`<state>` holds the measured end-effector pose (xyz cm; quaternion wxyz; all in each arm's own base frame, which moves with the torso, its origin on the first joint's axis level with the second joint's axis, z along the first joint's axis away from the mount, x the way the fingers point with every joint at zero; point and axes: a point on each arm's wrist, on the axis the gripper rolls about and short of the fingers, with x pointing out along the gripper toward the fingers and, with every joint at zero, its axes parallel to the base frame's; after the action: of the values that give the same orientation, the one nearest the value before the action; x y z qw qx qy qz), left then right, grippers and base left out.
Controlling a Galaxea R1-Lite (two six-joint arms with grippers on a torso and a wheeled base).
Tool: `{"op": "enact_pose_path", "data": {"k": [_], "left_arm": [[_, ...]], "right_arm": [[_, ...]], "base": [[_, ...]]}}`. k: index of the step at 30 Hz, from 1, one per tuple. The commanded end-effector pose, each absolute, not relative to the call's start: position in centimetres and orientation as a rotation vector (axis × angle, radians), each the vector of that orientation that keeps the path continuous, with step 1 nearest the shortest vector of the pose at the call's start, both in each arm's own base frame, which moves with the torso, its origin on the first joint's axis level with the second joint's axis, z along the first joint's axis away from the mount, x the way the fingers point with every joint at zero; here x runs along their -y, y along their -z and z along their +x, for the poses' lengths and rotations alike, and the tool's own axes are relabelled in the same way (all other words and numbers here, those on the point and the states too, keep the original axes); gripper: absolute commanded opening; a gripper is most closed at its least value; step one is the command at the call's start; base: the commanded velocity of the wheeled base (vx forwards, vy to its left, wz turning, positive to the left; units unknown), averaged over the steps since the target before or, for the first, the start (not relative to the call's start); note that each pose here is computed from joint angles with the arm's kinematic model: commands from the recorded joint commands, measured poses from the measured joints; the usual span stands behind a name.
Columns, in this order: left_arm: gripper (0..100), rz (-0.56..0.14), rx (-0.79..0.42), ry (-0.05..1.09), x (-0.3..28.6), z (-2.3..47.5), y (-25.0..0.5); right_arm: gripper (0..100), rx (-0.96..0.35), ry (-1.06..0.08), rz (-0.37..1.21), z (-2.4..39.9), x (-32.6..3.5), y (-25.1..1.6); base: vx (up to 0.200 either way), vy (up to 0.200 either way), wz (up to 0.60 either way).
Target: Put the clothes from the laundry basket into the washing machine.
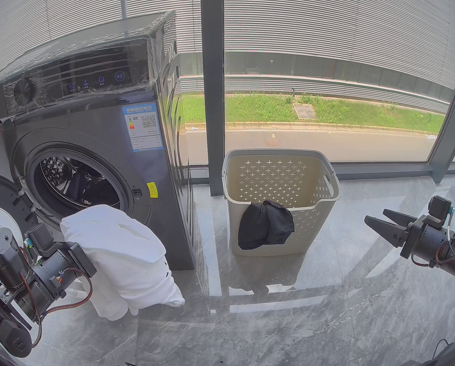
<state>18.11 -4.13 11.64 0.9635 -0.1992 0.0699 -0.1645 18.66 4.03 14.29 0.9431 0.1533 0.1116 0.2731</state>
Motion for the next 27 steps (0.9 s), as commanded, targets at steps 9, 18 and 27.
{"op": "enact_pose_path", "data": {"k": [9, 18, 27], "left_arm": [[0, -0.402, -0.158, 0.314, 3.77, 17.85, -11.28], [0, -0.403, -0.165, 0.314, 3.79, 17.90, -11.18], [0, -0.405, -0.170, 0.314, 3.79, 17.91, -11.12]], "right_arm": [[100, -0.231, -0.564, 0.312, 18.74, -4.15, -14.25], [100, -0.231, -0.564, 0.312, 18.79, -4.16, -14.26], [100, -0.232, -0.563, 0.312, 18.76, -4.16, -14.22]], "base": [[0.000, 0.200, 0.00], [0.000, 0.200, 0.00], [0.000, 0.200, 0.00]]}}
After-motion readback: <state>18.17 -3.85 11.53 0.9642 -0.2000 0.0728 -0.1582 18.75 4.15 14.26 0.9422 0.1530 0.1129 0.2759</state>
